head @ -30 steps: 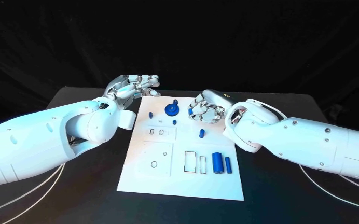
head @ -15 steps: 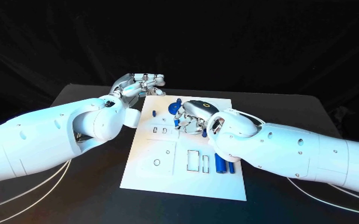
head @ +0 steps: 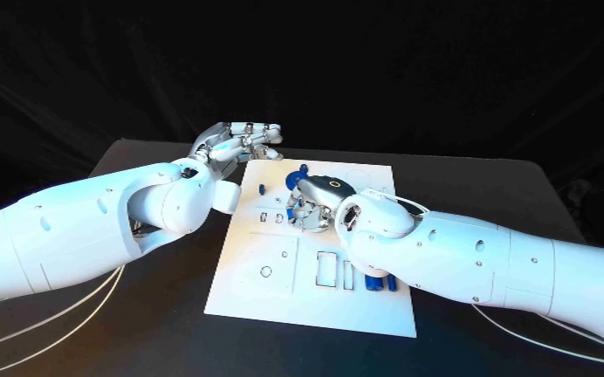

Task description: Assemble the parts on the task board

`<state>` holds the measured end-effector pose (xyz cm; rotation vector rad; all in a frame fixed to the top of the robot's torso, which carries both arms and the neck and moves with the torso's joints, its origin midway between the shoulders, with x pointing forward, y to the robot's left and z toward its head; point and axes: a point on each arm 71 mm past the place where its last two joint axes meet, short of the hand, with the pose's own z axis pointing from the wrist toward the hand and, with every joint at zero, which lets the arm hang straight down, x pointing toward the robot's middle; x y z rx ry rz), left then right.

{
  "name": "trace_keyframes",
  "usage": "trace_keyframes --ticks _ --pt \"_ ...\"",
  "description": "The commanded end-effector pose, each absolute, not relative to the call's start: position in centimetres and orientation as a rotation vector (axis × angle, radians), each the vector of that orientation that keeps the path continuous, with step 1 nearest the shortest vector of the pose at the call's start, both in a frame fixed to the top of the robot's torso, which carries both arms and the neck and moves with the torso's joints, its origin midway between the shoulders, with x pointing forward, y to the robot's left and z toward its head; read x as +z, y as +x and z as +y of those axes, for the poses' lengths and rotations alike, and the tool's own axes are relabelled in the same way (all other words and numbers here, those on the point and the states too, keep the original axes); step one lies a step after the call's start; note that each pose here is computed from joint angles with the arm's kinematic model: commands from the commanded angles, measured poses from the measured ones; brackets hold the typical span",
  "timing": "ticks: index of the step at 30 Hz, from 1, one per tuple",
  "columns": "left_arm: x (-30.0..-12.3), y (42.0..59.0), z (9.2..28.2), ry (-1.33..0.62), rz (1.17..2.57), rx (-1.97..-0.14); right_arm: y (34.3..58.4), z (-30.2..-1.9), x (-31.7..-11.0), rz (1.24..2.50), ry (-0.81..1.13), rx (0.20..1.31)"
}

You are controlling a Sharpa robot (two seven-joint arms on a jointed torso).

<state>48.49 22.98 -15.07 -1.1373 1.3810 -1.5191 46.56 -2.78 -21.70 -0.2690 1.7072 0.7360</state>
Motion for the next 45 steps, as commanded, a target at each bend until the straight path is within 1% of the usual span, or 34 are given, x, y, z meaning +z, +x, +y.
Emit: trace_keyframes --ticks 1,21,36,45 --pt "-15.0 48.4 22.6 -1.124 1.392 -1.544 46.7 -2.6 -21.9 1.703 -0.300 0.706" --pt "-14.9 48.3 22.6 -1.124 1.393 -1.545 46.6 -1.8 -23.0 1.711 -0.310 0.715" --pt "-14.9 48.3 22.7 -1.125 1.393 -1.543 46.7 -1.9 -23.6 1.759 -0.327 0.690" --pt "-14.9 48.3 22.8 -1.126 1.392 -1.541 46.7 -2.1 -23.7 1.765 -0.329 0.678"
